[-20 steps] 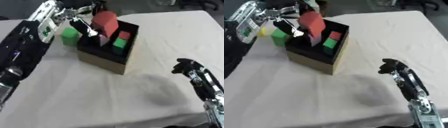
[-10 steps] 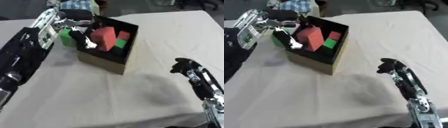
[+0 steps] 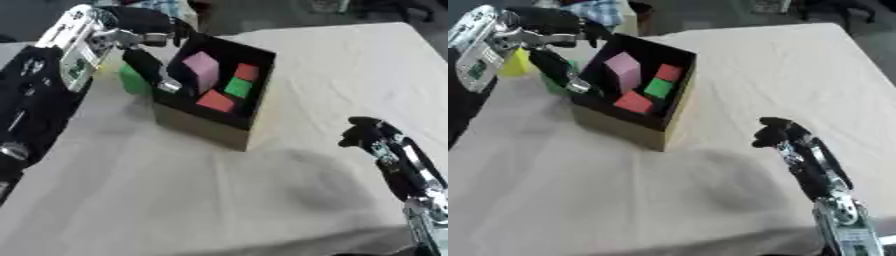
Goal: Pick up objects on the table and place them in the box.
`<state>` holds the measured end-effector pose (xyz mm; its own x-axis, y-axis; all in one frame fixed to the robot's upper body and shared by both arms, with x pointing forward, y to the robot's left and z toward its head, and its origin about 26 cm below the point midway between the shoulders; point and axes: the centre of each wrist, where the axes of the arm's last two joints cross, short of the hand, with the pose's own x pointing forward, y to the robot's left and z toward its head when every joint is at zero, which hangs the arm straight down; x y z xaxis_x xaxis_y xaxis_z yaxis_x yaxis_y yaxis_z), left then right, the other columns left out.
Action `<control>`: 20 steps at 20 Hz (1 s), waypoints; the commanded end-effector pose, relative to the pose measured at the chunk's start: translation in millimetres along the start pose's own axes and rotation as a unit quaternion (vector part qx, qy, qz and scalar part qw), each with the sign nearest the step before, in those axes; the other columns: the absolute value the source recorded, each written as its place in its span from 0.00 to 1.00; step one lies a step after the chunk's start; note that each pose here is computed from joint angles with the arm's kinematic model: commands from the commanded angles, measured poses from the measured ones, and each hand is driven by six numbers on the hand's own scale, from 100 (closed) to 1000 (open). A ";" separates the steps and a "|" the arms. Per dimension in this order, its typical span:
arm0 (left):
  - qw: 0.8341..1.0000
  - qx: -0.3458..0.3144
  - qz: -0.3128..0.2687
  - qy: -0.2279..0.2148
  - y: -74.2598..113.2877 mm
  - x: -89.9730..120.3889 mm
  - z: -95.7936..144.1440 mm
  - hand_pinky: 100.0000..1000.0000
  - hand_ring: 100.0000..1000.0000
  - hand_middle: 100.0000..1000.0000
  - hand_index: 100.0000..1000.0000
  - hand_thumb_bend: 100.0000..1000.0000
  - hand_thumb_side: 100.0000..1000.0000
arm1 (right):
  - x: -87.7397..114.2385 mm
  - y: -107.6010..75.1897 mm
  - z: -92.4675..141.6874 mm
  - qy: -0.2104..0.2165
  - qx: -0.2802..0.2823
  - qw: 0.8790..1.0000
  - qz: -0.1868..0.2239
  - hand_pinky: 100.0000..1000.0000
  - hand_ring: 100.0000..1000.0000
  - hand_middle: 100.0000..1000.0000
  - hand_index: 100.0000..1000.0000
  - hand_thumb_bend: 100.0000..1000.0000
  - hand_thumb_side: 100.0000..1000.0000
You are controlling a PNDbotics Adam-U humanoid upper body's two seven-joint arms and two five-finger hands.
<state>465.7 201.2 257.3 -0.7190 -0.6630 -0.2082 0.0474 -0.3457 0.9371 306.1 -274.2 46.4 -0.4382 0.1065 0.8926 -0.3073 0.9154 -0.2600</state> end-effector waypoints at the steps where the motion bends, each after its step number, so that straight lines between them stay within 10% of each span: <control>1: 0.999 0.003 -0.011 0.046 8.5 -21.9 19.1 0.81 0.75 0.87 0.97 0.58 0.65 | 5.3 -5.0 -2.8 -0.008 0.002 1.000 0.010 0.65 0.56 0.55 0.77 0.00 0.65; 10: 0.986 -0.056 0.047 0.152 -34.0 -69.7 36.8 0.82 0.76 0.86 0.95 0.51 0.41 | 4.1 -5.3 -1.0 -0.003 0.001 1.000 0.010 0.65 0.56 0.55 0.77 0.00 0.65; 20: 0.977 -0.023 0.034 0.212 -53.7 -75.3 22.3 0.82 0.77 0.86 0.94 0.48 0.24 | 3.6 -3.8 -1.2 -0.003 0.003 1.000 0.008 0.65 0.56 0.55 0.77 0.00 0.65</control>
<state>500.1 283.2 211.7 -0.3823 -0.8958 -0.2269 0.1824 -0.3138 0.9318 305.4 -274.6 45.3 -0.4326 0.1071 0.8952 -0.3069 0.9161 -0.2579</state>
